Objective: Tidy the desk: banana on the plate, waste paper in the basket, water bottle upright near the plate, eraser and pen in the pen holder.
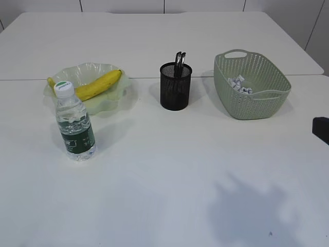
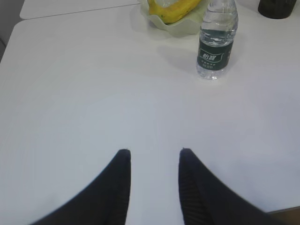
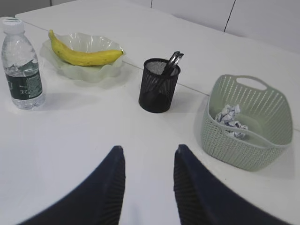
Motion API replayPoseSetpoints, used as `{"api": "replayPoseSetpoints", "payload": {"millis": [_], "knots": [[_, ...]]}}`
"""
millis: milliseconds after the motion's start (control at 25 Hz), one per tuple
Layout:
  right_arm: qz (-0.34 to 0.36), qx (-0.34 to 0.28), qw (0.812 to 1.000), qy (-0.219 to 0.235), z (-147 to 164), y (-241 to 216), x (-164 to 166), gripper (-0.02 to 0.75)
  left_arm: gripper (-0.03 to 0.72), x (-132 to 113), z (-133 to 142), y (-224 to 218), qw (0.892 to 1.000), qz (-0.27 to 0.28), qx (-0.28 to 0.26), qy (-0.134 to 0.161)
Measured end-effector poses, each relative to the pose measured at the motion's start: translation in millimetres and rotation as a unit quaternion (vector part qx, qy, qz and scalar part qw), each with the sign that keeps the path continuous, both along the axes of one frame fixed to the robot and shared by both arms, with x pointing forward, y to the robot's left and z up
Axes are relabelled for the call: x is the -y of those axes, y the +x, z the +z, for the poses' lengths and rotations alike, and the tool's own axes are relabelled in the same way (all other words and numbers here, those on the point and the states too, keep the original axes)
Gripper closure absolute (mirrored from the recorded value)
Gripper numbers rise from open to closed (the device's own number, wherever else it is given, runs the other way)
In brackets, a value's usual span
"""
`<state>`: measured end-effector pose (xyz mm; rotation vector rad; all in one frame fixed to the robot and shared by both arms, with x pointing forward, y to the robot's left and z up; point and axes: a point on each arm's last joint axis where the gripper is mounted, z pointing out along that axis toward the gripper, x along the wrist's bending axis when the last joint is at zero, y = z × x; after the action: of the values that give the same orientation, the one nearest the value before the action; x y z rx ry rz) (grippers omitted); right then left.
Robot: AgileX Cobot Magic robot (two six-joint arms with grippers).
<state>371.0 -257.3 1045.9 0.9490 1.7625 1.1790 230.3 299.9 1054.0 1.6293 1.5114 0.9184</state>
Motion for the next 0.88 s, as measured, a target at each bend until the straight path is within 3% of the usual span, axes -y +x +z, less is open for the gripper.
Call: {"api": "replayPoseSetpoints", "payload": {"millis": [280, 520, 880], "knots": [[0.002, -0.008, 1.0, 0.025, -6, -10, 1, 0.471, 0.448, 0, 0, 0, 1.0, 0.0, 0.0, 0.0], [-0.004, -0.005, 0.997, 0.079, -1, -17, 1, 0.471, 0.448, 0, 0, 0, 1.0, 0.0, 0.0, 0.0], [-0.004, -0.014, 0.995, 0.102, -4, -21, 1, 0.471, 0.449, 0, 0, 0, 1.0, 0.0, 0.0, 0.0]]}}
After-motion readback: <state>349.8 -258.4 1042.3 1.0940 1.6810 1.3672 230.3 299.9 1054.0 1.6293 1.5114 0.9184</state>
